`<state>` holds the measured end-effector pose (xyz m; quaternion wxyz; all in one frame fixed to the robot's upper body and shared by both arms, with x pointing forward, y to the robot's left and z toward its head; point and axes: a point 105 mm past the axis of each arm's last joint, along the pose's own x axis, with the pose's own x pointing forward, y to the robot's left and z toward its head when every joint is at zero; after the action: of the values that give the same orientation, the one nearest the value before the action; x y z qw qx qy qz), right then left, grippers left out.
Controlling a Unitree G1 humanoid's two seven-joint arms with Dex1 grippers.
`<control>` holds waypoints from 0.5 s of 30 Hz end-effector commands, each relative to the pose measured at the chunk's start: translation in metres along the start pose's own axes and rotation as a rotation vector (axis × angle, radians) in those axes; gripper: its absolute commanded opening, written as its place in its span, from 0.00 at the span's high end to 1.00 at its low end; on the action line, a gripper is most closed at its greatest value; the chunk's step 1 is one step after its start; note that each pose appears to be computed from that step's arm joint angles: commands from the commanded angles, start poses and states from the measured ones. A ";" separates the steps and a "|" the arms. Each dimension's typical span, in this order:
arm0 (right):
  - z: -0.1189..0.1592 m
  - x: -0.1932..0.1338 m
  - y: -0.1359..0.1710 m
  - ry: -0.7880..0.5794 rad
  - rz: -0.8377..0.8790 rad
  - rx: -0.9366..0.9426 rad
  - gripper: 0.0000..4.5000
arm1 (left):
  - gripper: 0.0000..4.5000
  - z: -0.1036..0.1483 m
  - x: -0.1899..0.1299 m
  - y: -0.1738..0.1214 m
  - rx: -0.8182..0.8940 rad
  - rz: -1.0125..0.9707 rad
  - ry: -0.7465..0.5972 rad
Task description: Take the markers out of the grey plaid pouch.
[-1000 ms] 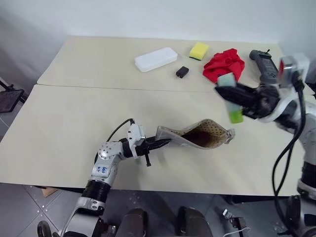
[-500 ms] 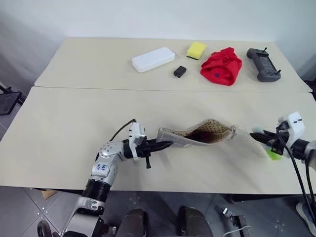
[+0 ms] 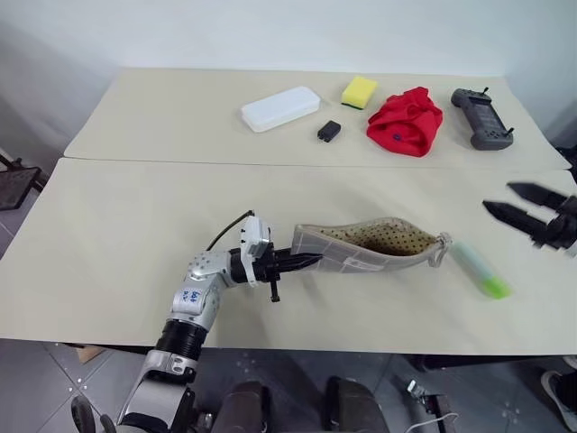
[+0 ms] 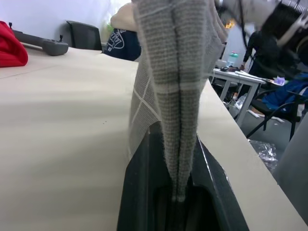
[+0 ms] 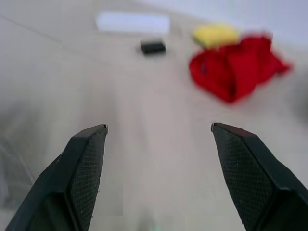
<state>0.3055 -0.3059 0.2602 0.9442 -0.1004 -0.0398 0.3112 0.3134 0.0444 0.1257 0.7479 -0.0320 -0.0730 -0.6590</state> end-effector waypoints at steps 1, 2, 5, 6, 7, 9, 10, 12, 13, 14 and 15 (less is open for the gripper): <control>0.045 0.019 0.028 -0.081 0.167 -0.077 0.32 | 1.00 -0.003 0.002 0.003 0.026 -0.003 0.002; 0.047 0.025 0.040 -0.059 0.244 -0.111 0.40 | 1.00 -0.005 0.003 0.004 0.038 -0.002 0.011; 0.036 0.035 0.075 0.073 0.458 -0.245 0.63 | 1.00 -0.004 0.006 0.009 0.049 0.015 -0.002; 0.034 0.036 0.082 0.090 0.498 -0.261 0.71 | 1.00 -0.004 0.006 0.010 0.054 0.018 -0.002; 0.032 0.039 0.088 0.100 0.525 -0.271 0.79 | 1.00 -0.004 0.006 0.011 0.062 0.018 0.000; 0.028 0.043 0.098 0.134 0.580 -0.280 0.94 | 1.00 -0.004 0.006 0.011 0.064 0.019 0.000; 0.022 0.044 0.102 0.168 0.606 -0.281 0.99 | 1.00 -0.004 0.006 0.012 0.065 0.020 -0.001; 0.011 0.059 0.116 0.192 0.686 -0.282 0.99 | 1.00 -0.006 0.006 0.011 0.059 0.020 0.001; 0.006 0.065 0.124 0.208 0.732 -0.295 0.99 | 1.00 -0.007 0.007 0.010 0.059 0.012 0.006; 0.001 0.070 0.132 0.227 0.769 -0.314 0.99 | 1.00 -0.008 0.008 0.009 0.063 0.002 0.011; -0.002 0.073 0.136 0.242 0.790 -0.328 0.99 | 1.00 -0.009 0.008 0.008 0.067 -0.005 0.015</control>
<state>0.2892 -0.1654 0.2313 0.7447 -0.2655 0.0646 0.6090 0.3256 0.0393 0.1239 0.7528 -0.0073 -0.0965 -0.6511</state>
